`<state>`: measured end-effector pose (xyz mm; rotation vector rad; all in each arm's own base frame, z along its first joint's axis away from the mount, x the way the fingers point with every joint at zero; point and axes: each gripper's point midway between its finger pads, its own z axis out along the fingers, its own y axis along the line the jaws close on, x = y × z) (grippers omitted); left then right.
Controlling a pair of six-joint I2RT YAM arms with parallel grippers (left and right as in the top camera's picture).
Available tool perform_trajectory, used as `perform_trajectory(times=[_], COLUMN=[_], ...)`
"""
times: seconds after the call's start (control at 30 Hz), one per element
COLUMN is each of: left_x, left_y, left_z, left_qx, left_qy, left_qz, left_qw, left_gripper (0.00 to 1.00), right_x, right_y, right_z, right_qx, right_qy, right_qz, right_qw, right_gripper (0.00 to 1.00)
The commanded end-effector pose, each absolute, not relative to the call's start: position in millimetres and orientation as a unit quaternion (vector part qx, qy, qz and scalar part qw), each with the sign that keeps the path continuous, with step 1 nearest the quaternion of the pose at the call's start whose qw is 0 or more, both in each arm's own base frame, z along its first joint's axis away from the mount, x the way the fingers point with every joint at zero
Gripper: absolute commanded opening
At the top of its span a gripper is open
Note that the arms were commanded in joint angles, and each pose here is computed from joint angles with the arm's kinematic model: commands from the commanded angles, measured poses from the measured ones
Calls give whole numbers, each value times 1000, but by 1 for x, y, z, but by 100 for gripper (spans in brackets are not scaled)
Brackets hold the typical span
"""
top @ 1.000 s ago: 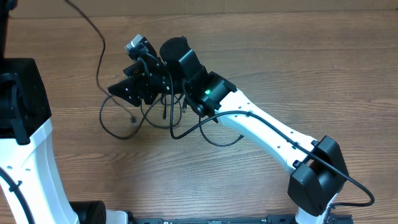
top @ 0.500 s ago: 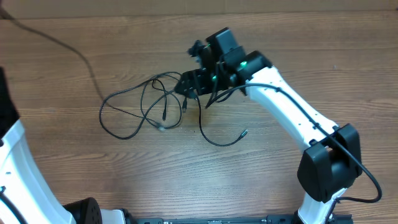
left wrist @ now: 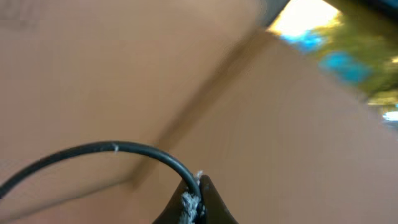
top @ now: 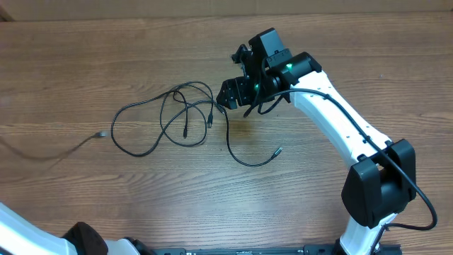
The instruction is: Untangle cables
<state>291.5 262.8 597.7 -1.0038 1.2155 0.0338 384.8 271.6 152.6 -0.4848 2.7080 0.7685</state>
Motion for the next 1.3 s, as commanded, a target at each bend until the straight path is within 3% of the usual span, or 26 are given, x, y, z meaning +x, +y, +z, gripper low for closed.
perform_trajectory(times=[0.0,0.2,0.37,0.43,0.47,0.53,0.57,0.6,0.9,1.0,1.1,1.27], left_x=[283,287,315,331,336,347,352,359,401,416,429,428], left_y=[315,353,371,373,373,372,371,368,308,246,165,24], left_z=[543,451,372,340,327,302,294,285,305,315,303,266], left_qx=[-529,-602,-611,-588,-579,-559,-552,-539,-443,-385,-283,-124], left_qy=[558,600,661,704,719,747,756,769,824,860,917,974], left_qz=[126,187,180,177,178,181,180,177,151,111,38,-51], left_qw=[627,492,396,357,342,310,302,294,319,316,278,181], left_gripper=[4,4,4,9,17,41,61,100,100,97,82,79], right_x=[389,384,384,384,384,383,383,383,388,397,408,430], right_y=[268,266,266,266,266,266,266,266,268,261,239,181], right_z=[153,150,150,150,150,150,150,150,155,179,215,234], right_qx=[-170,-169,-169,-169,-169,-169,-169,-169,-170,-163,-139,-51], right_qy=[939,942,942,942,942,942,942,942,939,935,934,942], right_qz=[261,257,257,257,257,257,257,257,261,266,266,263], right_qw=[149,137,136,136,136,135,135,135,148,171,195,200], right_gripper=[82,82,82,82,82,82,82,82,85,88,94,95])
